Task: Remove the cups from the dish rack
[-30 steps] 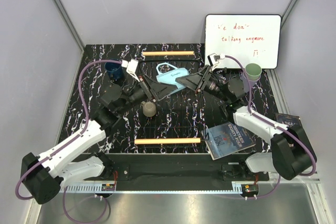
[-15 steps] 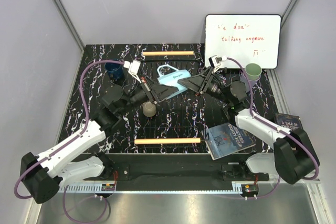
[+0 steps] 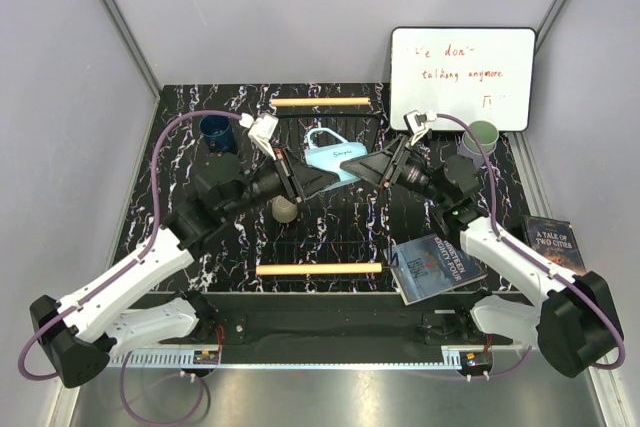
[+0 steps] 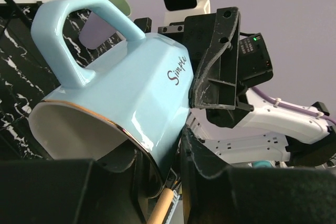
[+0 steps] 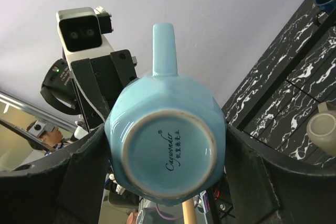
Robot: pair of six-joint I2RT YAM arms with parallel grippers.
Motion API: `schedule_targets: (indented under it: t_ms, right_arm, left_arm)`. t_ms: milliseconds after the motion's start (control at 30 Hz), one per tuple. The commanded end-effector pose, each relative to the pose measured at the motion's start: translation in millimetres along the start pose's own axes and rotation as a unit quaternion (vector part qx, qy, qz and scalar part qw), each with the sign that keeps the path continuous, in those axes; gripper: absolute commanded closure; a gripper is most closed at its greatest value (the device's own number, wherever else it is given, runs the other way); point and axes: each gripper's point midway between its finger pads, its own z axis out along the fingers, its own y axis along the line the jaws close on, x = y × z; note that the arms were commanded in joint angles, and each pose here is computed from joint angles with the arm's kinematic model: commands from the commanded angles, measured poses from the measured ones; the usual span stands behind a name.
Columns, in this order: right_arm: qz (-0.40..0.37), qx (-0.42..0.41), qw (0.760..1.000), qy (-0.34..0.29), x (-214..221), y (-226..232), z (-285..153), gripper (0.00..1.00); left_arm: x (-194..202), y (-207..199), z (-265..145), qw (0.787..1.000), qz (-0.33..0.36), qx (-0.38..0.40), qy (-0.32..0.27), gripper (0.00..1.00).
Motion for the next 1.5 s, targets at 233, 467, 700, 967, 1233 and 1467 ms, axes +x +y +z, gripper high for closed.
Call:
schedule_targets:
  t_ms: [233, 467, 700, 967, 1233, 1467]
  right_arm:
    - [-0.034, -0.018, 0.998, 0.050, 20.0, -6.8, -0.7, 0.23]
    - [-0.016, -0.063, 0.996, 0.056, 22.3, 5.7, 0.5, 0.21]
    - [-0.023, -0.077, 0.995, 0.060, 22.8, 14.1, -1.9, 0.20]
    - [-0.022, -0.073, 0.995, 0.064, 24.7, 17.2, -5.1, 0.15]
    - [-0.018, -0.123, 0.988, 0.092, 30.2, 35.1, -3.9, 0.44]
    - [-0.039, -0.107, 0.989, 0.095, 33.8, 36.9, -3.4, 1.00]
  left_arm:
    - [-61.4, 16.4, -11.4, 0.987, 0.077, -0.067, -0.126, 1.00]
    - [-51.0, -31.7, -14.0, 0.988, 0.064, 0.074, -0.118, 1.00]
    - [-41.8, -32.3, -12.3, 0.990, 0.027, 0.093, -0.106, 1.00]
    - [-42.0, -50.0, -22.7, 0.981, 0.028, 0.158, -0.110, 1.00]
    - [-30.6, -56.2, -15.5, 0.974, 0.003, 0.207, -0.088, 1.00]
    - [-24.7, -41.9, -0.1, 0.981, -0.010, 0.181, -0.066, 1.00]
